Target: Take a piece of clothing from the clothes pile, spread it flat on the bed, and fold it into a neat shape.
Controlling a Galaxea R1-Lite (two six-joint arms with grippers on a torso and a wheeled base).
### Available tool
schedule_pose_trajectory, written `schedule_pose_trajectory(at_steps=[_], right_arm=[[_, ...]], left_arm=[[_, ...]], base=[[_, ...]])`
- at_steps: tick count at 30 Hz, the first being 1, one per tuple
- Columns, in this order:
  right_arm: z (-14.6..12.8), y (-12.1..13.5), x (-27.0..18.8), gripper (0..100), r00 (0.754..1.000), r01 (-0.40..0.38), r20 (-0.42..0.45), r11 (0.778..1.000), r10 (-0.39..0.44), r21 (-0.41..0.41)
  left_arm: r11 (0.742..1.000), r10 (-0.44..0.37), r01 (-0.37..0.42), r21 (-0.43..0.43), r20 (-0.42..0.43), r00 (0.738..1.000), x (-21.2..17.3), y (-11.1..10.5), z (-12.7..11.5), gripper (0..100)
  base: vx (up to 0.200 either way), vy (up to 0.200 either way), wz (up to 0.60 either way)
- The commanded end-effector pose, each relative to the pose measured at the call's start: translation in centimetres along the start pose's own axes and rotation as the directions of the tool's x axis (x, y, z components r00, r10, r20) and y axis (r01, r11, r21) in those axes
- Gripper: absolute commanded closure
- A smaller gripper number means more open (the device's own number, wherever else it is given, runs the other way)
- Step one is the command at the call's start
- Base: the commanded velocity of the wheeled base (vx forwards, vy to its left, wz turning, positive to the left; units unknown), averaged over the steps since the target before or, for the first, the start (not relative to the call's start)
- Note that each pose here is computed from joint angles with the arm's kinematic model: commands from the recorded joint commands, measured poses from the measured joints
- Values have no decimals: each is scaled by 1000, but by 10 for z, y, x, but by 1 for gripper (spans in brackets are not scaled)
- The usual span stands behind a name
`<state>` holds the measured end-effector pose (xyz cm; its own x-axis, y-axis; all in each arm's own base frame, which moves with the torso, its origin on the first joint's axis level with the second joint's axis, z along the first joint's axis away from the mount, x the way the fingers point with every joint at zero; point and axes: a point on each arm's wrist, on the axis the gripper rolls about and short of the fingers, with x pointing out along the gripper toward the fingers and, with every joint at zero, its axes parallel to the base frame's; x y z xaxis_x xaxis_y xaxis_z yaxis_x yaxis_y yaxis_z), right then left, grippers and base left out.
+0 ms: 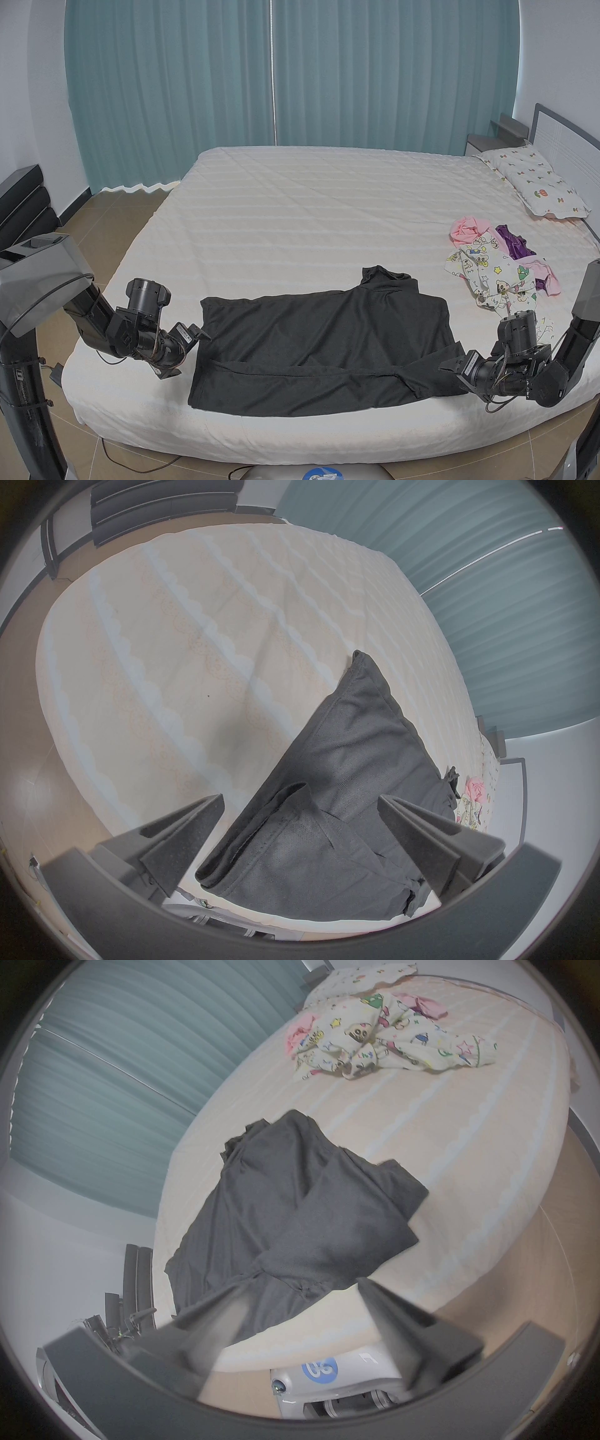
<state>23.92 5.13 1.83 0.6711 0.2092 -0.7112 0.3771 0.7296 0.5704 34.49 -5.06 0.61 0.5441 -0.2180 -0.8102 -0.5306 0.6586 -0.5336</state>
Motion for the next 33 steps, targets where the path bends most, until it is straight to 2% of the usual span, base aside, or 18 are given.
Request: schedule_pose_trajectory(at_steps=[1,8,15,18,24,33], right_arm=[[11,-6,2,0,999,14,31,1000,-15,12],[33,-20,23,0,996,49,67,999,-50,24],[48,-14,51,0,996,7,89,1000,-9,20],[51,-10,69,0,997,-14,72,1000,15,-11],[53,-12,89,0,998,-6,63,997,11,-74],[66,-17,90,0,994,0,107,996,10,-93]], left_arm=[[1000,1,-1,-1,-1,1000,0,0,0,0],[1000,1,-1,-1,-1,1000,0,0,0,0],[1000,2,-2,-1,-2,1000,0,0,0,0],[1000,0,0,-1,0,1000,0,0,0,0],[1000,0,0,-1,0,1000,0,0,0,0],[1000,1,-1,-1,-1,1000,0,0,0,0]], base=[[0,0,0],[0,0,0],[0,0,0],[0,0,0],[0,0,0],[0,0,0]])
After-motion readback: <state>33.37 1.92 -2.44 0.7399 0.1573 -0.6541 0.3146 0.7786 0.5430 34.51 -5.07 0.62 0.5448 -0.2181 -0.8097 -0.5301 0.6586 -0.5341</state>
